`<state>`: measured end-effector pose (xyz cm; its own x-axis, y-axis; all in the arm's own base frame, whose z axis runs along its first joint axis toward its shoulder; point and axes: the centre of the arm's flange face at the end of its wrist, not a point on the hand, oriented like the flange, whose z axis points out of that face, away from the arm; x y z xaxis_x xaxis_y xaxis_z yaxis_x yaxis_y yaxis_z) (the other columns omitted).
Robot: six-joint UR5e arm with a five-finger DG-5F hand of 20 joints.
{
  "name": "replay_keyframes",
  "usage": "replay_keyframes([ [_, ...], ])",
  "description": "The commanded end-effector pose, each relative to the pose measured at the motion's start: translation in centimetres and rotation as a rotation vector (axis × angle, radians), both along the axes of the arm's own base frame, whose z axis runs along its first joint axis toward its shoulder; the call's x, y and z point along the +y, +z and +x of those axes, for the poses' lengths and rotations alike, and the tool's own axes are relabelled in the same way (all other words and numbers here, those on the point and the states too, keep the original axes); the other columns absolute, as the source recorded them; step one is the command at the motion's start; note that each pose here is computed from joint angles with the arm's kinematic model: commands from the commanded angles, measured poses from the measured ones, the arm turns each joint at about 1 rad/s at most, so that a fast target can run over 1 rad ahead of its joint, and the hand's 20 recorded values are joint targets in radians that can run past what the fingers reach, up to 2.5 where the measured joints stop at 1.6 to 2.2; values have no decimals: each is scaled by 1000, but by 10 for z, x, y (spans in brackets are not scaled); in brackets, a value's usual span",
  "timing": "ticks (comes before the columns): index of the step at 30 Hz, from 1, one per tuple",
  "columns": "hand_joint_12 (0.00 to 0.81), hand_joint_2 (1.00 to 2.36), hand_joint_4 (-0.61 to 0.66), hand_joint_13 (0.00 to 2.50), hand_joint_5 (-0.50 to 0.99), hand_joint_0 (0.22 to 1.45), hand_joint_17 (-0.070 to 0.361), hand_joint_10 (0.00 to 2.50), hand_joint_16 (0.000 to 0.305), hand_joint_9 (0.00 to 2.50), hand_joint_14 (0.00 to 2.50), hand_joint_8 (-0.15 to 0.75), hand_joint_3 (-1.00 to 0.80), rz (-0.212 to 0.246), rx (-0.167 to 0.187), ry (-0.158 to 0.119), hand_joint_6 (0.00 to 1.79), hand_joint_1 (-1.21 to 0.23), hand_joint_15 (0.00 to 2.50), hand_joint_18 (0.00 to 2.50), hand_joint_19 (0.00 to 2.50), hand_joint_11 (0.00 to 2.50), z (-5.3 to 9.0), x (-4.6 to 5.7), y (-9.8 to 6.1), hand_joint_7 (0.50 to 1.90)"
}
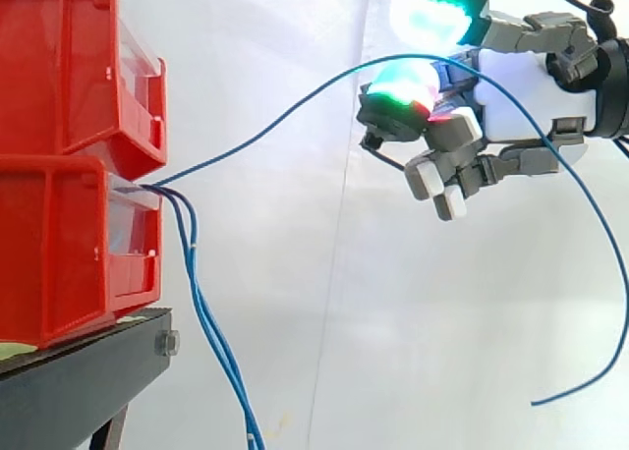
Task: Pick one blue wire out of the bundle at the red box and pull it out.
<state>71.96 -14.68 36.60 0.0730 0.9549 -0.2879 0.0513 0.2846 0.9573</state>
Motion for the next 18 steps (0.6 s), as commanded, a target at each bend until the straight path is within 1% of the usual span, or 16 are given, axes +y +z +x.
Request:
replay_keyframes([
  [1, 452, 1012, 172, 973, -83, 547, 124, 16, 55, 1223, 19, 380, -343, 0, 4, 0, 906, -559, 624, 902, 659, 758, 0, 0, -1, 1205],
  [2, 452, 1013, 167, 973, -83, 550, 124, 18, 55, 1222, 19, 385, -340, 0, 2, -1, 906, -557, 621, 901, 662, 761, 0, -1, 0, 1201],
  [3, 448, 1014, 166, 972, -82, 554, 124, 16, 55, 1223, 19, 384, -324, 0, 2, 0, 907, -555, 620, 900, 668, 759, 0, 0, 0, 1196],
  [8, 445, 1017, 176, 990, -74, 560, 122, 19, 54, 1235, 21, 392, -255, 0, 2, 0, 905, -629, 622, 926, 650, 775, 0, 0, 0, 1228],
  [9, 462, 1014, 177, 1009, -71, 565, 131, 17, 58, 1248, 18, 402, -253, 0, 2, 0, 903, -651, 615, 964, 626, 766, 0, 0, 0, 1227],
  [13, 472, 1015, 177, 1033, -64, 570, 135, 16, 60, 1267, 18, 411, -222, 2, 2, -1, 903, -701, 608, 1005, 602, 775, 0, 0, 0, 1232],
  [18, 448, 1018, 183, 1027, -62, 586, 125, 15, 56, 1263, 19, 404, -198, 2, 4, 0, 906, -748, 621, 986, 602, 782, 0, 0, -2, 1249],
])
